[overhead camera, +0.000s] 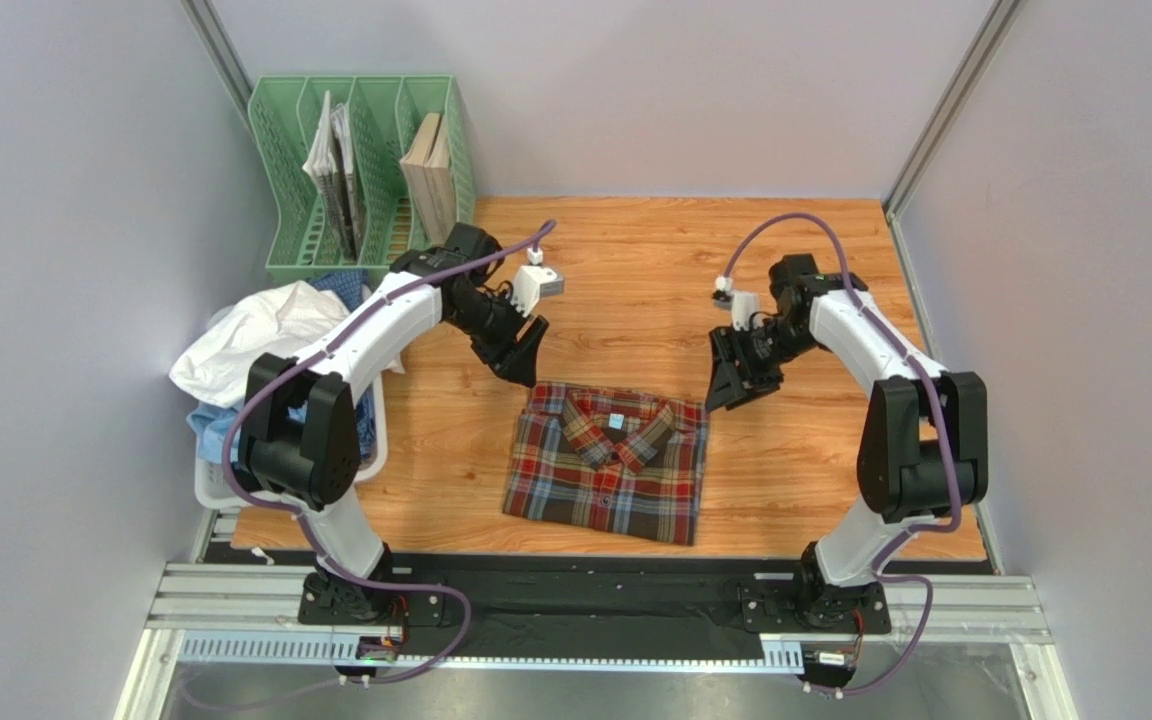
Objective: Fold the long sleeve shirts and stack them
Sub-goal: Fold the shirt
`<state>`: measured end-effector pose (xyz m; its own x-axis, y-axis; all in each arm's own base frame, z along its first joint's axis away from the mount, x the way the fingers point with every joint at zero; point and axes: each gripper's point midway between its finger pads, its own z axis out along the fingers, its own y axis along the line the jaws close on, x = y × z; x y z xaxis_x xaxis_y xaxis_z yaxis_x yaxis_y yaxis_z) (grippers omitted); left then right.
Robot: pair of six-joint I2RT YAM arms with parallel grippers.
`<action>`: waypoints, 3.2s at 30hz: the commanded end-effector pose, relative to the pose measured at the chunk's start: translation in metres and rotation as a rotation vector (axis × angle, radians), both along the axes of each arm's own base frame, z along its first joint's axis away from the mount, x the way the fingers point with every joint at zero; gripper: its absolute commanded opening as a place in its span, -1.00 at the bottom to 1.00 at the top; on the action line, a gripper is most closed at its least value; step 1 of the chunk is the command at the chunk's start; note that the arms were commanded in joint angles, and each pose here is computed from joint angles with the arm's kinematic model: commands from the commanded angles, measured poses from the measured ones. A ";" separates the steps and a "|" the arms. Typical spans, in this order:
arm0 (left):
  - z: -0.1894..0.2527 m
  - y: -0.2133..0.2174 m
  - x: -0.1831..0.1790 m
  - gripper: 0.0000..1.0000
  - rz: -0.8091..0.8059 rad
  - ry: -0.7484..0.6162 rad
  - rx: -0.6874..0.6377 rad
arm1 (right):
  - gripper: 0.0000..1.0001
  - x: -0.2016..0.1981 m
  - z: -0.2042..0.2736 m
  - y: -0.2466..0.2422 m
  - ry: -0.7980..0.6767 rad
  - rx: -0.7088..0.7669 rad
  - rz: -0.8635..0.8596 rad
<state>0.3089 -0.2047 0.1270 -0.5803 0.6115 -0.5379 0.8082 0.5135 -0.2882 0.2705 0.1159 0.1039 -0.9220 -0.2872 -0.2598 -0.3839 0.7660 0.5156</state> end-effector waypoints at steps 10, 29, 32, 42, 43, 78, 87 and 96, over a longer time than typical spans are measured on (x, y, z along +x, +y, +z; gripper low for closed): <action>-0.050 -0.008 -0.036 0.27 0.000 0.252 -0.019 | -0.05 -0.010 -0.055 0.032 0.094 -0.027 0.045; -0.066 -0.009 -0.043 0.16 -0.001 0.327 -0.015 | -0.44 -0.010 -0.064 0.045 0.128 -0.020 0.068; -0.069 -0.011 -0.044 0.01 -0.006 0.345 -0.026 | -0.56 -0.010 -0.059 0.044 0.114 -0.018 0.065; -0.041 -0.019 -0.044 -1.00 -0.034 0.276 -0.107 | -1.00 -0.016 -0.035 0.033 0.019 -0.041 0.075; -0.037 -0.020 -0.044 -1.00 -0.039 0.260 -0.118 | -1.00 -0.018 -0.035 0.031 0.015 -0.048 0.077; 0.028 -0.025 -0.042 0.31 -0.063 0.030 -0.286 | 0.21 0.022 0.034 0.027 -0.182 0.033 0.043; -0.009 -0.075 -0.132 0.28 -0.223 0.463 -0.407 | 0.09 -0.078 -0.007 0.083 0.214 0.303 0.213; -0.098 -0.061 -0.088 0.25 -0.002 0.699 -0.230 | 0.12 -0.028 -0.100 0.037 0.355 -0.023 0.080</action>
